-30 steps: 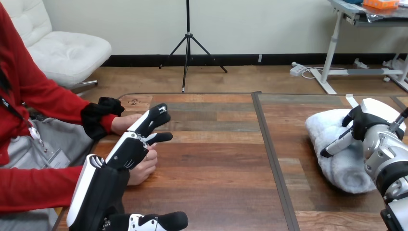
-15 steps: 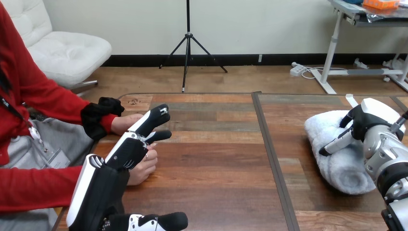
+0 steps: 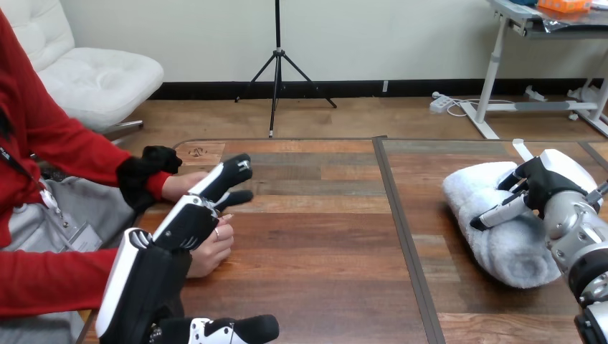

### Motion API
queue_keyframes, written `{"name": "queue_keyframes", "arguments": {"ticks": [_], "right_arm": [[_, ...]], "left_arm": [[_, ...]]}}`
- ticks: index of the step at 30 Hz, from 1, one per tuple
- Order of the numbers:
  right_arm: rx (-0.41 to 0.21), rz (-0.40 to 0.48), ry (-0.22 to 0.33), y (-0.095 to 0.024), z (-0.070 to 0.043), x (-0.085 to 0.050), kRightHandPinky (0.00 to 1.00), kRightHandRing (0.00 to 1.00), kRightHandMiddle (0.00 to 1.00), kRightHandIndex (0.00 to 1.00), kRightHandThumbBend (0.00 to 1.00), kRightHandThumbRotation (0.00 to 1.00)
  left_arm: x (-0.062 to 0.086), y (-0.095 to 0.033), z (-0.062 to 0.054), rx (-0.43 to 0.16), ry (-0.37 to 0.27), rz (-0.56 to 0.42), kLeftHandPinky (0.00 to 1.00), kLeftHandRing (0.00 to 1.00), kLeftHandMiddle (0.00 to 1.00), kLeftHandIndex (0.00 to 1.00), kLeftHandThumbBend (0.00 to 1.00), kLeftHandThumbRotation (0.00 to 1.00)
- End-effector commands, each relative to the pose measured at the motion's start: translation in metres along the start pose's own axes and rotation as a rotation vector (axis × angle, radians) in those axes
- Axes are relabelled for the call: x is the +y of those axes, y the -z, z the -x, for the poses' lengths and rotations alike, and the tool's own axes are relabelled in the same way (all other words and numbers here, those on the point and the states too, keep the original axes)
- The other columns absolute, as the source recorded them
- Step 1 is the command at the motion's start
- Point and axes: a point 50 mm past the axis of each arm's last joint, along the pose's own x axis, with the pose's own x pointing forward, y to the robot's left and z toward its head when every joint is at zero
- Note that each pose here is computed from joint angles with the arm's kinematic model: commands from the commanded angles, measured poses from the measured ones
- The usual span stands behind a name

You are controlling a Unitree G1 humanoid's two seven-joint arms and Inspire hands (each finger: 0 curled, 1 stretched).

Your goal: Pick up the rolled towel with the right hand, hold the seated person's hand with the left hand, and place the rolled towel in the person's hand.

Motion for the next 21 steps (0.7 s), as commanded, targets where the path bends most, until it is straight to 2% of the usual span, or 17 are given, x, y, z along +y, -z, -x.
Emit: {"name": "queue_keyframes", "arguments": {"ticks": [1,3,7,8,11,12,14,17,18,19,21], "right_arm": [[-0.090,-0.091,-0.051,-0.016,0.002,0.016,0.44,0.63,0.67,0.46,0.85,0.00],[-0.106,-0.113,-0.049,-0.018,0.002,0.016,0.49,0.67,0.69,0.46,0.84,0.00],[-0.136,-0.180,-0.054,-0.022,0.003,0.016,0.52,0.68,0.69,0.45,0.84,0.00],[-0.149,-0.175,-0.054,-0.022,0.003,0.016,0.52,0.67,0.68,0.44,0.84,0.00],[-0.166,-0.157,-0.052,-0.023,0.003,0.016,0.61,0.74,0.73,0.47,0.82,0.00],[-0.173,-0.204,-0.061,-0.025,0.003,0.016,0.62,0.75,0.74,0.47,0.81,0.00],[-0.196,-0.266,-0.067,-0.027,0.004,0.016,0.57,0.68,0.69,0.46,0.81,0.00],[-0.233,-0.293,-0.061,-0.029,0.005,0.015,0.52,0.62,0.63,0.46,0.80,0.00],[-0.243,-0.301,-0.059,-0.030,0.005,0.015,0.47,0.55,0.58,0.46,0.79,0.00],[-0.251,-0.307,-0.058,-0.030,0.005,0.015,0.45,0.53,0.56,0.46,0.79,0.00],[-0.278,-0.351,-0.063,-0.032,0.006,0.015,0.42,0.49,0.53,0.46,0.79,0.00]], "left_arm": [[0.002,-0.009,-0.019,-0.120,0.011,-0.016,0.82,0.90,0.91,0.86,1.00,0.45],[0.002,-0.009,-0.019,-0.120,0.011,-0.021,0.82,0.89,0.91,0.86,1.00,0.45],[0.002,-0.009,-0.018,-0.116,-0.013,-0.034,0.80,0.88,0.90,0.85,1.00,0.45],[0.002,-0.009,-0.019,-0.117,-0.006,-0.029,0.80,0.88,0.90,0.85,1.00,0.46],[0.002,-0.009,-0.019,-0.119,0.006,-0.019,0.80,0.88,0.90,0.85,1.00,0.45],[0.002,-0.009,-0.018,-0.115,0.005,-0.020,0.80,0.88,0.90,0.85,1.00,0.45],[0.002,-0.008,-0.018,-0.111,0.004,-0.026,0.80,0.88,0.90,0.85,1.00,0.45],[0.003,-0.008,-0.018,-0.114,0.005,-0.033,0.80,0.88,0.90,0.85,1.00,0.46],[0.003,-0.008,-0.018,-0.115,0.006,-0.034,0.80,0.88,0.90,0.86,1.00,0.47],[0.003,-0.008,-0.018,-0.116,0.006,-0.034,0.80,0.88,0.90,0.86,1.00,0.47],[0.003,-0.008,-0.018,-0.116,0.004,-0.031,0.80,0.88,0.90,0.86,1.00,0.47]]}}
